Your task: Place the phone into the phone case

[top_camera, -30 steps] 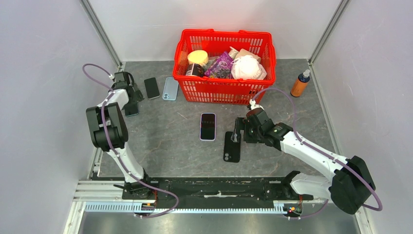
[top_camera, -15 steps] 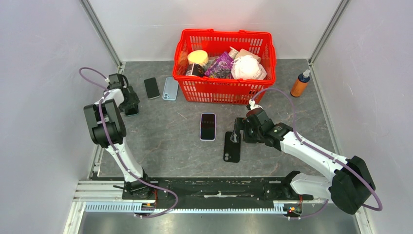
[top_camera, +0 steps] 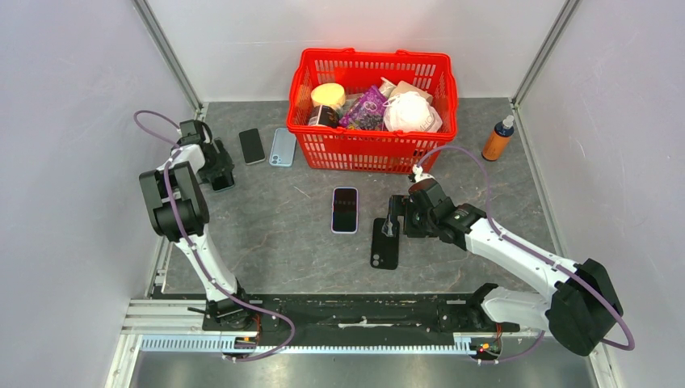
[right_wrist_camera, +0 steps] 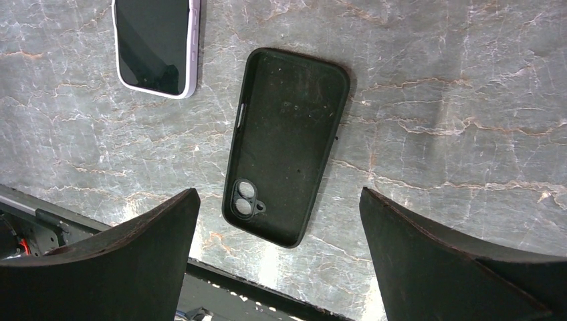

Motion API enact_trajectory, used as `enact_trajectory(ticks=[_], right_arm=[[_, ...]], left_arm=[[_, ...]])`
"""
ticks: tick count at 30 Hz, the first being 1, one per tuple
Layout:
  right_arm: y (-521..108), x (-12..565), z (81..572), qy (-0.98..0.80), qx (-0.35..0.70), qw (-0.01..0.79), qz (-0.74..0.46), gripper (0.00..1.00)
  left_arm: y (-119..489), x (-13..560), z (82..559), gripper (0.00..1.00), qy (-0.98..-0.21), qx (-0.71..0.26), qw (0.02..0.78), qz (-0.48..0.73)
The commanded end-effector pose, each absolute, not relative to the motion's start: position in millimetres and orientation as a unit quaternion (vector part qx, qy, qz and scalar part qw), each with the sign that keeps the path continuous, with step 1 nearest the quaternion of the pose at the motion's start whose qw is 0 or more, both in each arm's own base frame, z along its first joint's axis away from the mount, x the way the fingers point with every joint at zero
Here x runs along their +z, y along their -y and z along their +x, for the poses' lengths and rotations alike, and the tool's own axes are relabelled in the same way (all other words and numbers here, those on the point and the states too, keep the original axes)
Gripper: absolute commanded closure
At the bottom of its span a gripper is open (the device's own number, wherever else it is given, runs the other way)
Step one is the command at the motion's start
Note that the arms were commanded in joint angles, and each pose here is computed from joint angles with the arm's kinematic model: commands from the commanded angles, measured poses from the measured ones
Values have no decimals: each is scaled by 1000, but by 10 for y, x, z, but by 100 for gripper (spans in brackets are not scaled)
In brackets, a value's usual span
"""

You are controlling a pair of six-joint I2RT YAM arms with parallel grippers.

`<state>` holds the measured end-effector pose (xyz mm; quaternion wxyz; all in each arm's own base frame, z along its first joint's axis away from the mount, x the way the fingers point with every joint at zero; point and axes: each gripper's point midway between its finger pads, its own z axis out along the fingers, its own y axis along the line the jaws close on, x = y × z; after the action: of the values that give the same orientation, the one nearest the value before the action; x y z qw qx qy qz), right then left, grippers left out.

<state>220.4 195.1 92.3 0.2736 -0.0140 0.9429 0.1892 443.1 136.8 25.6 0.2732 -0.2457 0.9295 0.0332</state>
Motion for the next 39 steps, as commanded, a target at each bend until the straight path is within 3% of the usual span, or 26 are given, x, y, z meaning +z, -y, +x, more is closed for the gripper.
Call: enact_trajectory(ticks=[1,15,28,32,39], right_arm=[[-2006,1062,2291,-932,206,298,-20,3],[-2032,1093,2285,-931,212,296,-24,3],[-2108,1081,2250,-930,229,284,-34,3],[-2116,1089,2244,-930,232,283,-35,3],[-2115,1081,2262,-930,231,285,-31,3]], left_arm=[[-1323,198,4413,15,-940,21,259,-222],[-1246,115,4408,15,-950,3,236,-202],[-1397,29,4215,22,-956,79,194,-205],[-1317,-5,4195,28,-960,77,182,-200],[-1041,156,4127,52,-957,24,176,-231]])
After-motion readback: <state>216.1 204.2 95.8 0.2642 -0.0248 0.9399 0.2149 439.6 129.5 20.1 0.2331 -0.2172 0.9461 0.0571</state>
